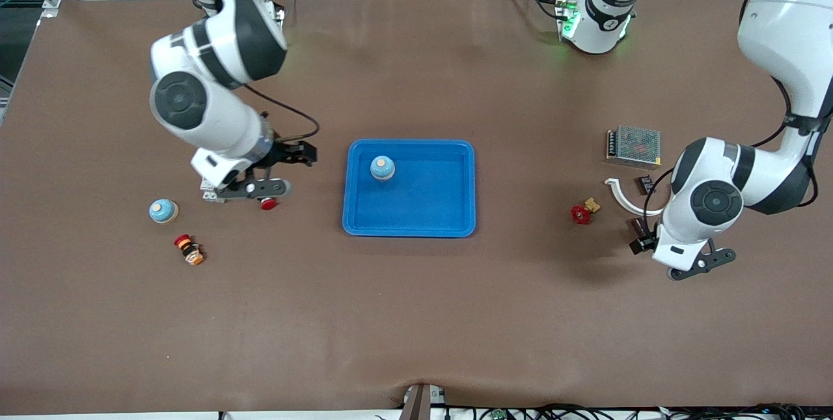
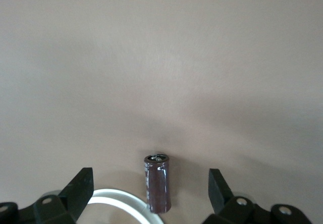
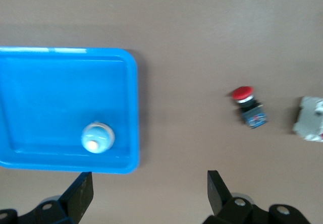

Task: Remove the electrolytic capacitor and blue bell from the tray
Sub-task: 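Release the capacitor by the arc while the right gripper reaches the bell, then grasp the second bell with the right gripper while the left gripper withdraws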

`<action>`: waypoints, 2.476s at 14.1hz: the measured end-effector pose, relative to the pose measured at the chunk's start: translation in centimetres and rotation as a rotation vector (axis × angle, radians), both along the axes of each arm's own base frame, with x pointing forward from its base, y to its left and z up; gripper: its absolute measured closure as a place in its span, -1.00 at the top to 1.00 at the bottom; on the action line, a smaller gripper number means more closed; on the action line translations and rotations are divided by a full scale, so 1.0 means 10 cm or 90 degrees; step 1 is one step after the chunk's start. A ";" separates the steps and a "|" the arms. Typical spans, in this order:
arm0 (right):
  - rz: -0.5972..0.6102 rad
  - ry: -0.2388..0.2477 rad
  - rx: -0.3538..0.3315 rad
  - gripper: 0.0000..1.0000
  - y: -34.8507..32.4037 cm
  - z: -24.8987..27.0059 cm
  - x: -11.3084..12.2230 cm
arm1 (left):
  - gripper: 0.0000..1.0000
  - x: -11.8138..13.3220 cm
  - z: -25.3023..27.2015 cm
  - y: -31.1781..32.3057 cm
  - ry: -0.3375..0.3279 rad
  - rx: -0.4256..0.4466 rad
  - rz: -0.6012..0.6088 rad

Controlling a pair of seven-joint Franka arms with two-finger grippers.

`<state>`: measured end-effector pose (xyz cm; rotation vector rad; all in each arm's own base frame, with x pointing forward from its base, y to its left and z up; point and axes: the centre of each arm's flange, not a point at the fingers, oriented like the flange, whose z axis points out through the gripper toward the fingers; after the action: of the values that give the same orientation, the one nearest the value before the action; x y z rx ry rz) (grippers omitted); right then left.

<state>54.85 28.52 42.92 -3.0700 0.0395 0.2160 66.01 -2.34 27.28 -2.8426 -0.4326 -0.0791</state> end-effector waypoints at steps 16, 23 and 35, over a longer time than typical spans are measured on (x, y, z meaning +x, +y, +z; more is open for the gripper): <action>-0.065 -0.060 0.001 1.00 1.26 -1.40 -0.84 | 1.00 -0.02 2.05 0.06 0.047 -0.043 -0.101; -0.063 -0.069 -0.006 1.00 1.33 -1.90 -0.86 | 1.00 -0.20 2.62 -0.14 0.038 -0.078 -0.116; -0.050 -0.076 -0.013 1.00 1.41 -2.43 -0.96 | 1.00 -0.72 3.43 -0.73 0.015 -0.087 -0.148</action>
<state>45.22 42.63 18.59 -3.0877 0.1567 0.0286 58.79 -9.69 61.55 -3.0129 -0.1054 -0.0626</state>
